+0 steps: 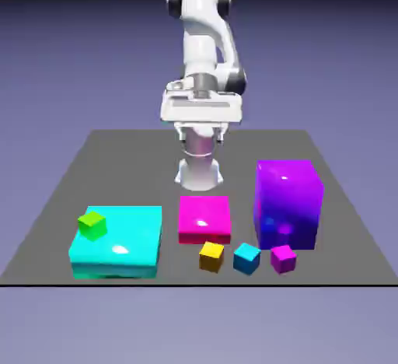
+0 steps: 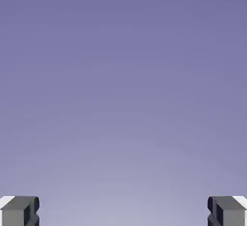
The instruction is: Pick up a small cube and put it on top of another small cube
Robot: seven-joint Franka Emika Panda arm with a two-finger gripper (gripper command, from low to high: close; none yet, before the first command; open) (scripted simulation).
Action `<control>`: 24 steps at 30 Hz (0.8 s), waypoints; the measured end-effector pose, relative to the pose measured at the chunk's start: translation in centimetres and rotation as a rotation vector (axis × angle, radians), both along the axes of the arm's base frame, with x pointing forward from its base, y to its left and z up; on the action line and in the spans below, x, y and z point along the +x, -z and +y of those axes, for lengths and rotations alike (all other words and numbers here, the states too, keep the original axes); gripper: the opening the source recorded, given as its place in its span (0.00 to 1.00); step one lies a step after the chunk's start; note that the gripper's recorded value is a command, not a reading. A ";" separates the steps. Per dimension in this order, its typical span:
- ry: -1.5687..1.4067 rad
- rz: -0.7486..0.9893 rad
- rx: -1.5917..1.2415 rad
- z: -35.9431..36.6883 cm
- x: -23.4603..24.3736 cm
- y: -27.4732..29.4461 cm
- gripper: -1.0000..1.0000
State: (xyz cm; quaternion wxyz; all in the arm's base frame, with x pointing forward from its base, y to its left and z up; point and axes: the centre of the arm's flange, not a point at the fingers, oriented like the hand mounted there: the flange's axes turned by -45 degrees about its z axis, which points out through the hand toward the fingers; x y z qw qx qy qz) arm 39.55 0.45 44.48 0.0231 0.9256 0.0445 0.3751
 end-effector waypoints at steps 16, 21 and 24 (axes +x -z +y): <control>-0.421 0.336 -0.250 -0.1 3.3 19.5 0.50; -0.579 0.364 -0.205 1.0 2.9 24.2 0.50; -0.667 0.349 -0.159 1.9 2.6 26.3 0.50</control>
